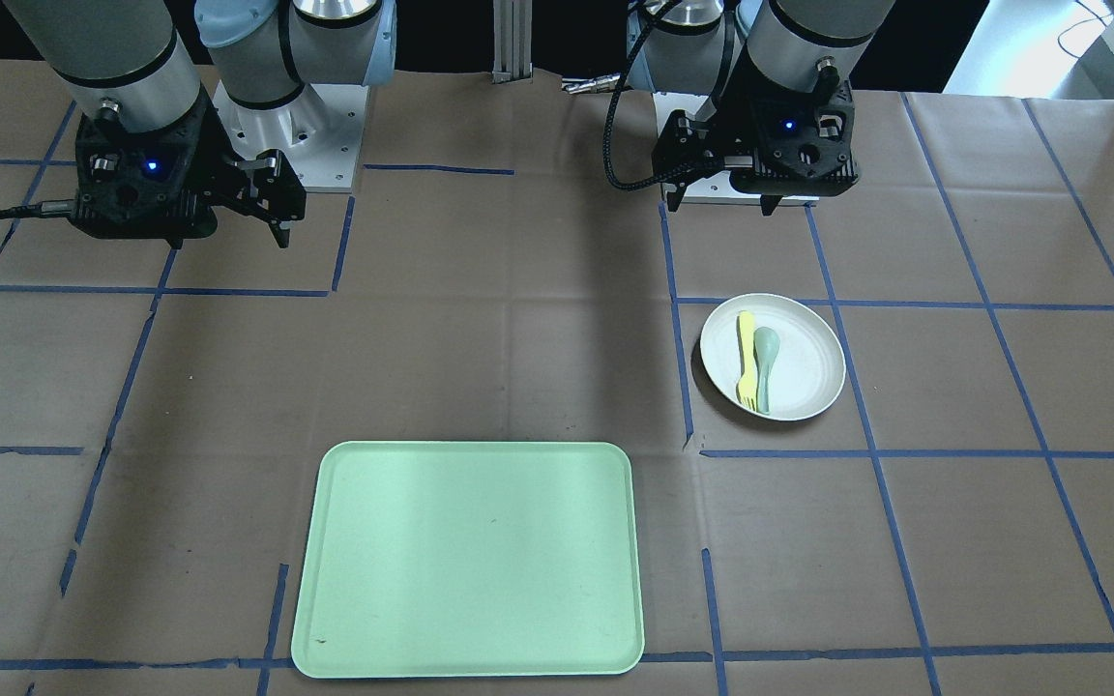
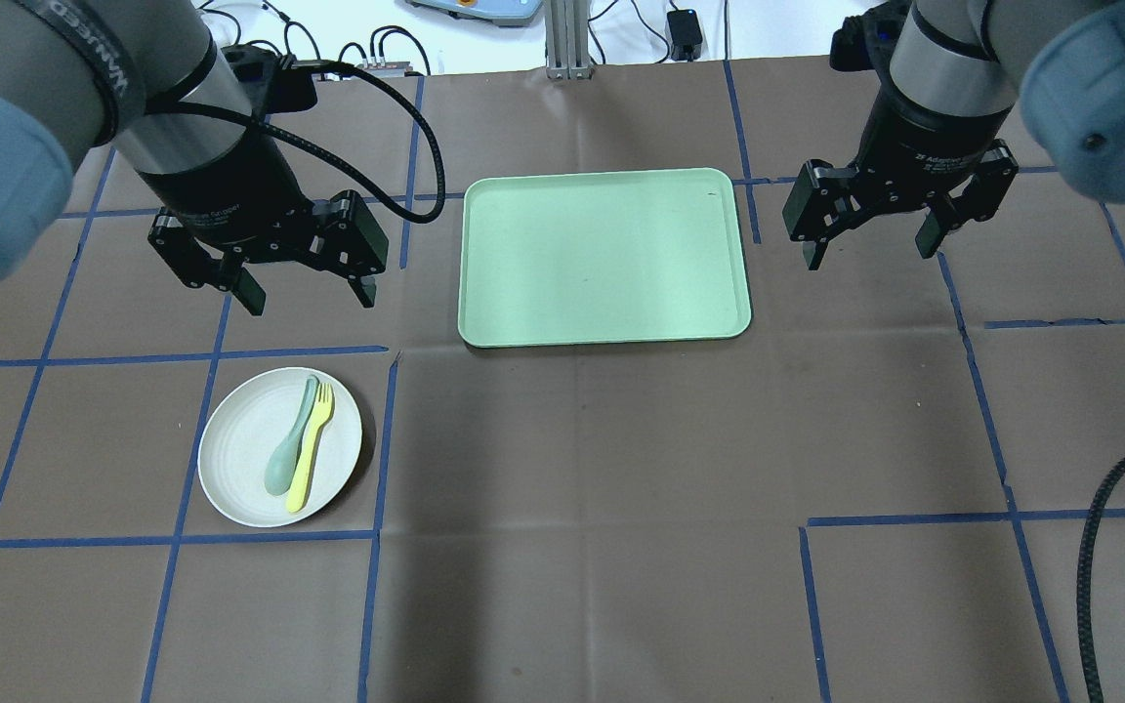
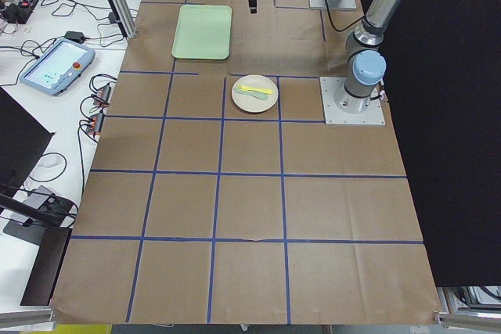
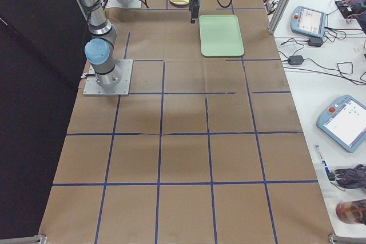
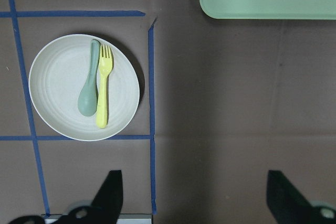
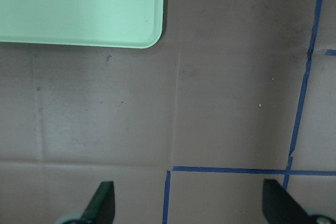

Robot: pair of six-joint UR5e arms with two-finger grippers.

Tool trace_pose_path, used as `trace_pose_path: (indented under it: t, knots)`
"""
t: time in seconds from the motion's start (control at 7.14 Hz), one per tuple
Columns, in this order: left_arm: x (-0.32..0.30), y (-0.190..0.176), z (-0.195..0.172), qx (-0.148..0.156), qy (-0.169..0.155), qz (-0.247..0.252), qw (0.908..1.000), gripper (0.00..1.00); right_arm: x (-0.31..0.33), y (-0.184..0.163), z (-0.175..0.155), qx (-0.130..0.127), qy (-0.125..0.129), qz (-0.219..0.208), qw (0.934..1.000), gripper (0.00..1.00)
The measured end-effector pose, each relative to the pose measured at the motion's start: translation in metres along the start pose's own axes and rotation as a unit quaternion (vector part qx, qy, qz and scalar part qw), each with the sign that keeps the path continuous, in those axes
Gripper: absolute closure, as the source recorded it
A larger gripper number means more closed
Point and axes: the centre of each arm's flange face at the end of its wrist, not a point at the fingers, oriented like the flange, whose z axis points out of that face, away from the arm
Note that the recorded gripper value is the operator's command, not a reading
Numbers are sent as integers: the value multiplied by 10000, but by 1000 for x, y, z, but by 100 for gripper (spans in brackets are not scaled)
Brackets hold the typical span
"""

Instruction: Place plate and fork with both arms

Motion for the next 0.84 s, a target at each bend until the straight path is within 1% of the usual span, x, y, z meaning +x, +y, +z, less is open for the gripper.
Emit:
trace_pose_path:
  t: [0.84]
  knots:
    - [0, -5, 7, -77, 7, 2, 10000, 2, 0, 0, 1, -7, 0, -1, 10000, 0]
